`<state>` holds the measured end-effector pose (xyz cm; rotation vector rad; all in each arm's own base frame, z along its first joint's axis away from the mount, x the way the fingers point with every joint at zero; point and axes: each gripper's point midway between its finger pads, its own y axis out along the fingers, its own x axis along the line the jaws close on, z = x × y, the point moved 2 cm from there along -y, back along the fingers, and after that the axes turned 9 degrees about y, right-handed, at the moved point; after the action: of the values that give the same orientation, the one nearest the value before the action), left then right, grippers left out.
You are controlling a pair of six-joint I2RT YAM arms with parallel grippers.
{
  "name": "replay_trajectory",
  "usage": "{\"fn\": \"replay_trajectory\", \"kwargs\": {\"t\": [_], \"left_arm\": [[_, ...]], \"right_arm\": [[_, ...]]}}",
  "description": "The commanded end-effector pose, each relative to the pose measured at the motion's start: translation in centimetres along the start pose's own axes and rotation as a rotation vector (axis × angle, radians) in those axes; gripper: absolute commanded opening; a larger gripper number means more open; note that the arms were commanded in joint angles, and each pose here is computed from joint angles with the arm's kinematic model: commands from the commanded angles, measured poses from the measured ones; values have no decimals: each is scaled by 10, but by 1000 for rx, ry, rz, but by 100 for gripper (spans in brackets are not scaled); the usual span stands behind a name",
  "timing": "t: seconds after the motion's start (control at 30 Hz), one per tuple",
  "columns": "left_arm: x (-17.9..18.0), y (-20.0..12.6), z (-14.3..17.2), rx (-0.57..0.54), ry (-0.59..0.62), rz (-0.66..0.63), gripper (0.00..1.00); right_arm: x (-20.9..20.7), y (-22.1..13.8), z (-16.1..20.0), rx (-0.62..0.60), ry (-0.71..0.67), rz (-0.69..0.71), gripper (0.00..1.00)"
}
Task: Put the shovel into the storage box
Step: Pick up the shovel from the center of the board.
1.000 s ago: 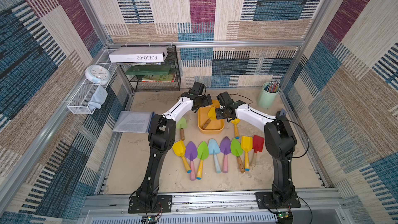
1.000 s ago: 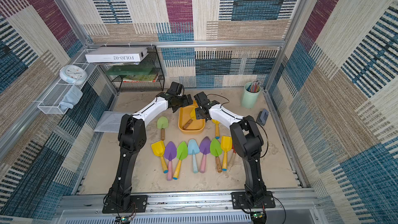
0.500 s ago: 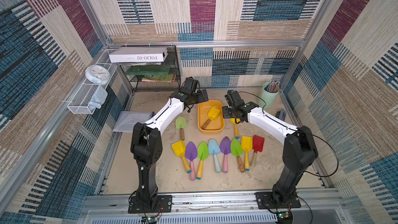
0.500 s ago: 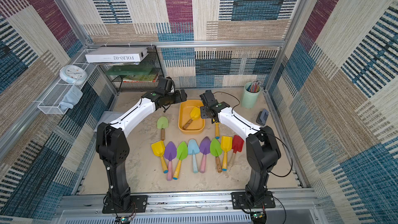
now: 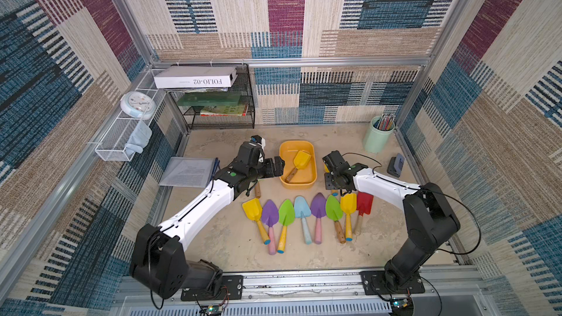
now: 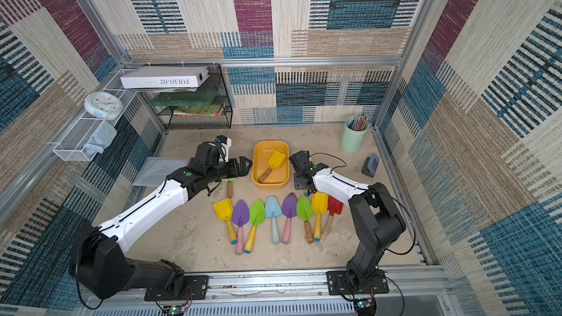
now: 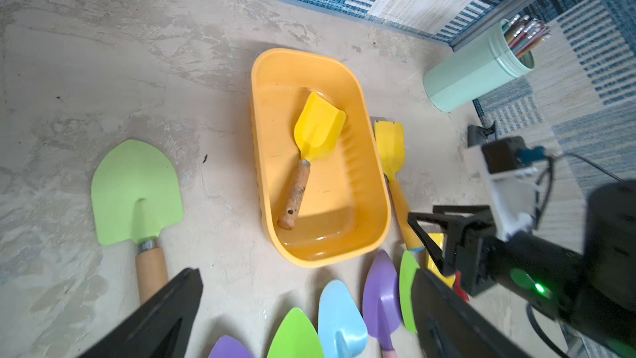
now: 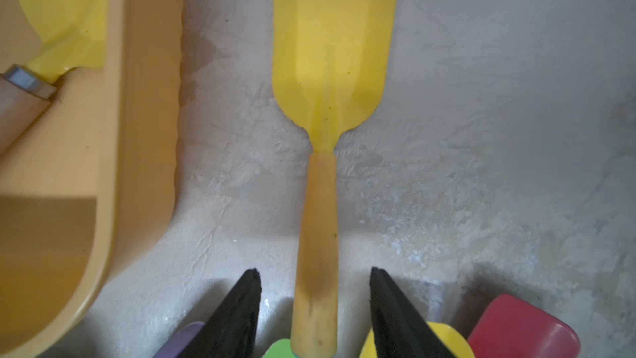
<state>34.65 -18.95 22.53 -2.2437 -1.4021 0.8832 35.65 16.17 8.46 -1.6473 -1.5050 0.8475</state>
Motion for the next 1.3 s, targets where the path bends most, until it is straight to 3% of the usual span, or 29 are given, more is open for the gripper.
{"fn": "replay_trajectory", "kwargs": {"t": [0.0,0.37,0.57,0.8,1.1,1.27], "left_arm": [[1,-12,4,-32,17,-10,99],[8,-23,23,-34,11,-31,99],[9,-20,25,-24,8,-35,99],[2,-18,25,-16,7,-15,99],[-32,-15,18,-2,16,75,99],[-56,-5,7,10,26,135,99]], "right_arm": [[3,10,-3,-6,28,-9,53],[4,40,4,52,29,-4,45],[3,47,12,77,28,-4,29],[2,43,8,57,32,-2,0],[-8,-15,-24,-118,10,-43,0],[-1,-61,-25,-216,-104,-205,0]]}}
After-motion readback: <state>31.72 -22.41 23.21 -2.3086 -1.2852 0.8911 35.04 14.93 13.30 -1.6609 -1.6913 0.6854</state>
